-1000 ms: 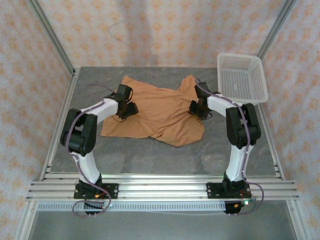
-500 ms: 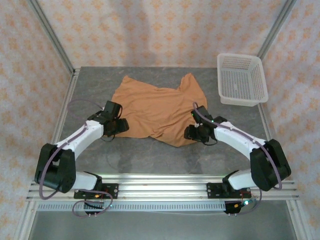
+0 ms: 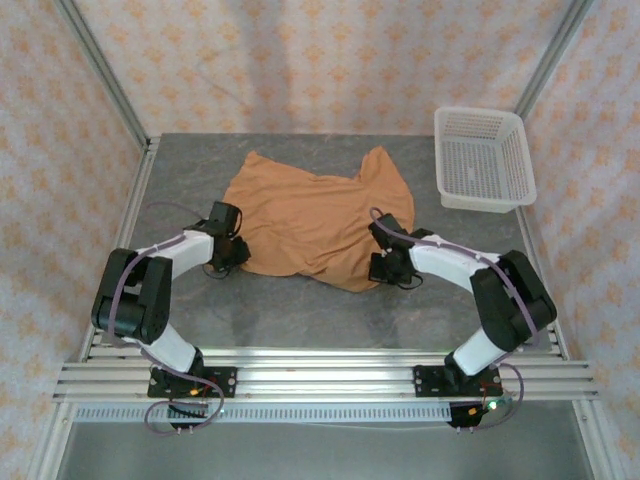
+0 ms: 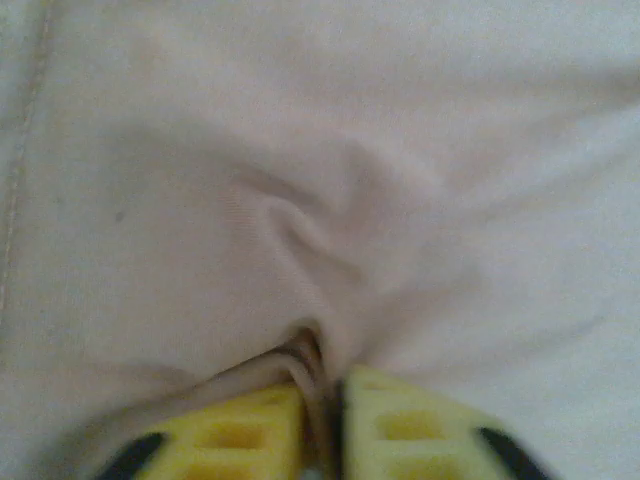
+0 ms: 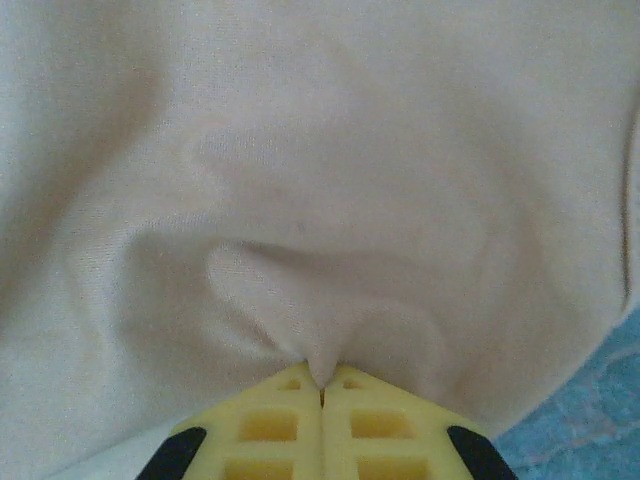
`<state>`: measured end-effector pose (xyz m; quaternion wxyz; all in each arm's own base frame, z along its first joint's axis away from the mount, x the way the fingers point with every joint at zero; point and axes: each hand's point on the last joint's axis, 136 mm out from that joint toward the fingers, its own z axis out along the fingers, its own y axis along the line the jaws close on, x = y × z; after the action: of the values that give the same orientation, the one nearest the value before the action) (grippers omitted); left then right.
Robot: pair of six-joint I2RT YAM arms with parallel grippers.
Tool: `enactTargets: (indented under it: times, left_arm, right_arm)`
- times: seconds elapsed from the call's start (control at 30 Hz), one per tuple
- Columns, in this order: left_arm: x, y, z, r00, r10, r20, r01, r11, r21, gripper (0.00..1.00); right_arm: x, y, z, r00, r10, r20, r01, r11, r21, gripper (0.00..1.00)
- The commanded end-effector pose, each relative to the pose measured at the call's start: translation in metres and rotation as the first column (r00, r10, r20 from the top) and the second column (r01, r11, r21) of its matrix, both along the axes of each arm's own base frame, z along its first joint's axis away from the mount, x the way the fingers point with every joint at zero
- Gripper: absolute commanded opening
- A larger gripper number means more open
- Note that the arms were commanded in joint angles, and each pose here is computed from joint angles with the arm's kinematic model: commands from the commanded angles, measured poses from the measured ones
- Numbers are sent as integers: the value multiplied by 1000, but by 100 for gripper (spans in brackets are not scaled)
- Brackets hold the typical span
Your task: Fold the inside-out t-shirt
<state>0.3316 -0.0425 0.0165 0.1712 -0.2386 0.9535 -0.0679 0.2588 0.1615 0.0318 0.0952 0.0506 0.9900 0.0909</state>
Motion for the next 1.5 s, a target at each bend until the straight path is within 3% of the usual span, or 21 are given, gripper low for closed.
enactTargets:
  times: [0.0,0.13,0.23,0.47,0.6,0.7,0.73,0.77,0.8,0.83,0.87,0.93,1.0,1.07,1.17,1.23,1.47]
  left_arm:
    - [-16,11,-17,997,20,-79,-19,1000,18,0]
    - [-25,24,10,998,11,-64,-7,997,76,0]
    - [-30,33,51,999,35,-8,-34,993,114,0]
    - [-23,45,160,974,47,222,-84,984,158,0]
    - [9,41,163,974,19,226,-58,985,165,0]
    - [46,30,128,994,-13,109,-5,987,162,0]
    - [58,28,117,997,-22,74,10,987,161,0]
    - [67,27,108,998,-27,50,18,986,164,12]
    - [75,26,105,999,-27,42,19,986,168,32]
    - [80,24,107,998,-32,45,23,983,183,45]
    - [84,21,116,997,-41,63,26,976,215,52]
    - [87,3,140,986,-104,132,66,962,265,56]
    - [85,-36,156,957,-214,195,164,955,246,55]
    - [76,-93,156,908,-346,236,320,937,144,54]
    - [62,-163,141,858,-438,270,464,885,-37,52]
    - [58,-188,129,849,-453,272,493,865,-97,52]
    - [60,-217,84,899,-391,196,427,880,-206,52]
  right_arm:
    - [-13,8,47,999,37,23,-39,995,88,0]
    - [-40,9,99,994,102,42,-108,979,170,0]
    - [-52,-2,135,989,105,100,-122,976,182,0]
    - [-25,-22,185,982,12,186,-54,975,218,0]
    - [25,-19,179,980,-33,195,-17,968,250,0]
    - [74,-19,144,991,-55,125,27,976,215,0]
    - [89,-20,131,994,-60,92,41,980,194,4]
    - [104,-18,118,996,-57,67,44,982,186,19]
    - [115,-19,109,996,-68,55,58,985,164,32]
    - [125,-21,98,996,-82,38,76,988,137,39]
    - [133,-19,94,996,-82,35,77,988,134,42]
    - [138,-18,89,995,-95,29,90,987,132,44]
    - [135,-18,91,993,-106,47,99,986,132,43]
    - [126,-16,93,992,-109,70,97,984,152,38]
    - [114,1,88,993,-85,87,63,973,221,35]
    - [111,11,77,995,-69,72,51,972,230,36]
    - [123,19,33,995,-97,28,90,978,189,39]
